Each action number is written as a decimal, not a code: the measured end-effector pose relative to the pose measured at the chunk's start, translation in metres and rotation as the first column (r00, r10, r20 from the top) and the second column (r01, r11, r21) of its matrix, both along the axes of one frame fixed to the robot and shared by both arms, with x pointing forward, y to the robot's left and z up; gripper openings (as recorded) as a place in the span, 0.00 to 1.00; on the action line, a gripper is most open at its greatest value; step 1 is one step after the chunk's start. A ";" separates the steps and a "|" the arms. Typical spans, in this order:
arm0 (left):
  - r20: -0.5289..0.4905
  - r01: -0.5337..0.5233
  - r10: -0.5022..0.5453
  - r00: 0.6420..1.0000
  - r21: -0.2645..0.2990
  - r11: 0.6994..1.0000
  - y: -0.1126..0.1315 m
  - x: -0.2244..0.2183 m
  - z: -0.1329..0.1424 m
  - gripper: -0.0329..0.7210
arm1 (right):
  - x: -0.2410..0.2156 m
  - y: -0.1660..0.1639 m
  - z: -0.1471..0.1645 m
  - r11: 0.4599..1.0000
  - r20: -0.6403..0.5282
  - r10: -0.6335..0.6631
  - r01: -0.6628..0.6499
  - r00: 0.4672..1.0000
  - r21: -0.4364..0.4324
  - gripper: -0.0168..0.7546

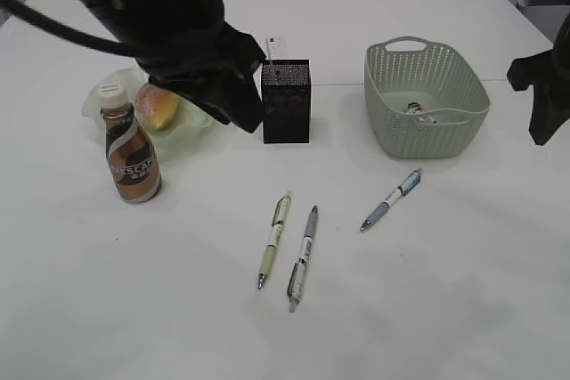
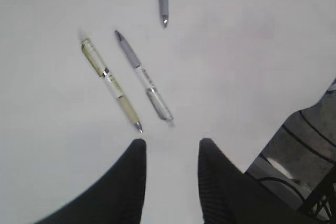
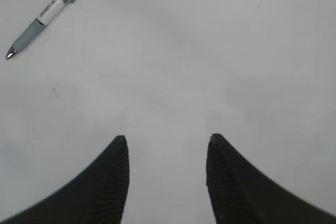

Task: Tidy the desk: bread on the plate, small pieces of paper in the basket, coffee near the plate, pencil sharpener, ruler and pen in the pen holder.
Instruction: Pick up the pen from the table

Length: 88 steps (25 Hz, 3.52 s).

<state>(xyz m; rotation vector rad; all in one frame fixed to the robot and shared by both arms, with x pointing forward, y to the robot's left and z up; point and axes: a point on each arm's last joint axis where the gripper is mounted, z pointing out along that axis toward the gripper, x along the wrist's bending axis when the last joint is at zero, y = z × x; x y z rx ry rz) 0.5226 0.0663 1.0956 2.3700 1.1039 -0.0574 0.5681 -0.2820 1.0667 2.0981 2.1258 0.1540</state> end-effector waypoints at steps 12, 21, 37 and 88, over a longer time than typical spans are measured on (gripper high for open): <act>-0.133 -0.153 0.183 0.974 0.205 0.967 -0.025 0.050 -0.047 0.37 | 0.015 0.000 -0.034 1.000 -0.101 0.006 -0.007 0.995 -0.015 0.52; -0.218 -0.168 0.238 0.947 0.295 0.940 -0.034 0.064 -0.101 0.37 | 0.023 -0.043 -0.055 0.980 -0.164 -0.138 0.159 0.977 0.120 0.52; -0.308 -0.165 0.276 0.910 0.342 0.925 -0.045 0.074 -0.166 0.43 | 0.016 -0.101 -0.054 0.901 -0.165 -0.322 0.355 0.932 0.247 0.52; -0.276 -0.238 0.363 0.890 0.398 0.886 -0.064 0.107 -0.212 0.37 | 0.019 -0.093 -0.051 0.884 -0.147 -0.278 0.312 0.949 0.347 0.52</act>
